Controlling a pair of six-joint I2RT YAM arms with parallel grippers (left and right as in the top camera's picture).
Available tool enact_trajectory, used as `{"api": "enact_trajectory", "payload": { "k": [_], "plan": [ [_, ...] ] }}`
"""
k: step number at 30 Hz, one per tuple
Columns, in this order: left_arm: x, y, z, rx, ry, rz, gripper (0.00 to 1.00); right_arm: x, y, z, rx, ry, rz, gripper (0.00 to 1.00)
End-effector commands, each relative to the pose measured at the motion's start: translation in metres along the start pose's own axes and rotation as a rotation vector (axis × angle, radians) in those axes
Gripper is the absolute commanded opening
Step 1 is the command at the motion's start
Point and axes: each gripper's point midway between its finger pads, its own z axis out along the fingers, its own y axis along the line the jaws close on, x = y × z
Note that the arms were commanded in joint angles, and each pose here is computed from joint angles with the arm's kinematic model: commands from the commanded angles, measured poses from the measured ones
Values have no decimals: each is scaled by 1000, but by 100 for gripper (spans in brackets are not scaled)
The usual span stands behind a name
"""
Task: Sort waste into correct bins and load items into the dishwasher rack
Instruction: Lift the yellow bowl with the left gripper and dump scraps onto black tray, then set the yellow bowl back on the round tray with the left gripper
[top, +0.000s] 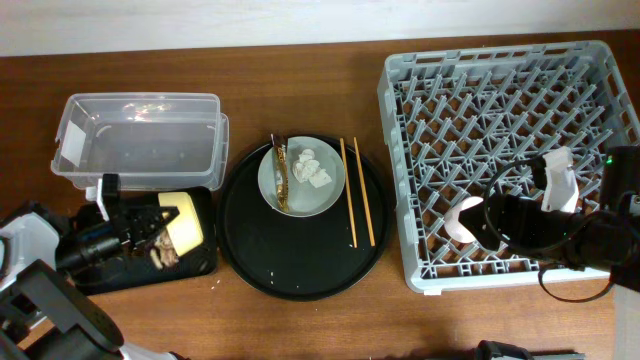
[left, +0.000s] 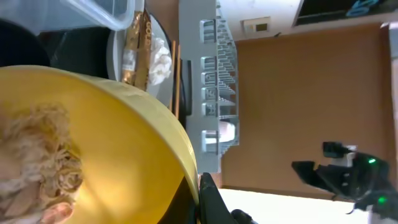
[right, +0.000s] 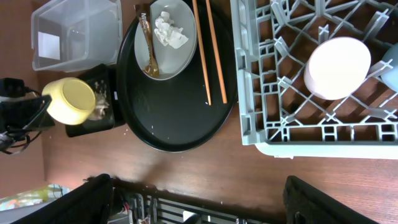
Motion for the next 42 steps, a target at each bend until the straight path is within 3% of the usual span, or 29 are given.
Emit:
{"api": "enact_trajectory", "payload": {
  "k": [1,2,3,5,6,7,9,10,11,13,14,16,17,19,20,21,22,23,24,25,27,29,31,34,36,42],
  "plan": [
    [-5,-14,0,87,-53,52,0,0,4,-1,-12,-2,-24,88],
    [-10,-5,0,62,-57,101,0,0,4,-1,-12,-4,-25,88],
    [-12,0,0,59,-55,3,0,0,4,-1,-12,-5,-25,88],
    [-13,-6,0,91,-72,24,0,1,4,-1,-12,0,-23,88],
    [-9,-9,0,100,-62,-37,0,1,4,-1,-12,0,-22,88],
    [-9,-9,1,99,-64,49,0,2,4,-1,-12,3,-21,88],
    [-6,-19,1,141,-69,-44,0,2,4,-1,-12,3,-20,88],
    [-9,-21,1,148,-95,91,0,2,4,-1,-12,3,-20,88],
    [-9,-12,2,134,-75,-27,0,2,4,-1,-12,3,-21,88],
    [-8,-12,4,133,-73,35,0,4,4,-1,-11,10,-17,88],
    [-6,-13,3,140,-61,-58,0,4,4,-1,-11,10,-16,88],
    [-5,-17,4,146,-74,73,0,4,4,-1,-11,12,-15,88],
    [-4,-18,4,153,-60,-51,0,4,4,-1,-12,12,-15,88],
    [-3,-24,6,149,-60,106,0,4,4,-1,-12,11,-15,88],
    [-4,-21,5,152,-57,-35,0,3,4,-1,-11,9,-17,88],
    [-7,-23,4,155,-78,71,0,3,4,-1,-11,9,-17,88],
    [-9,-18,3,143,-81,68,0,3,4,-1,-11,10,-16,88],
    [-10,-19,2,155,-83,-54,0,4,4,-1,-11,12,-15,88],
    [-5,-28,3,165,-76,20,0,4,4,-1,-11,13,-15,88],
    [-6,-20,3,131,-62,83,0,4,4,-1,-12,11,-15,88],
    [3,-18,8,117,-8,-63,0,4,4,-1,-12,12,-15,88],
    [24,-15,13,52,121,-82,0,4,4,-1,-12,12,-15,89],
    [34,-31,16,30,159,-58,0,4,4,-1,-12,11,-16,89],
    [34,-30,14,-202,209,-85,0,1,4,-1,-12,3,-21,89],
    [41,-40,15,-446,209,-58,0,2,4,-1,-12,3,-21,89],
    [67,-48,79,-1002,172,367,0,1,4,-1,-12,2,-21,89]
  ]
}}
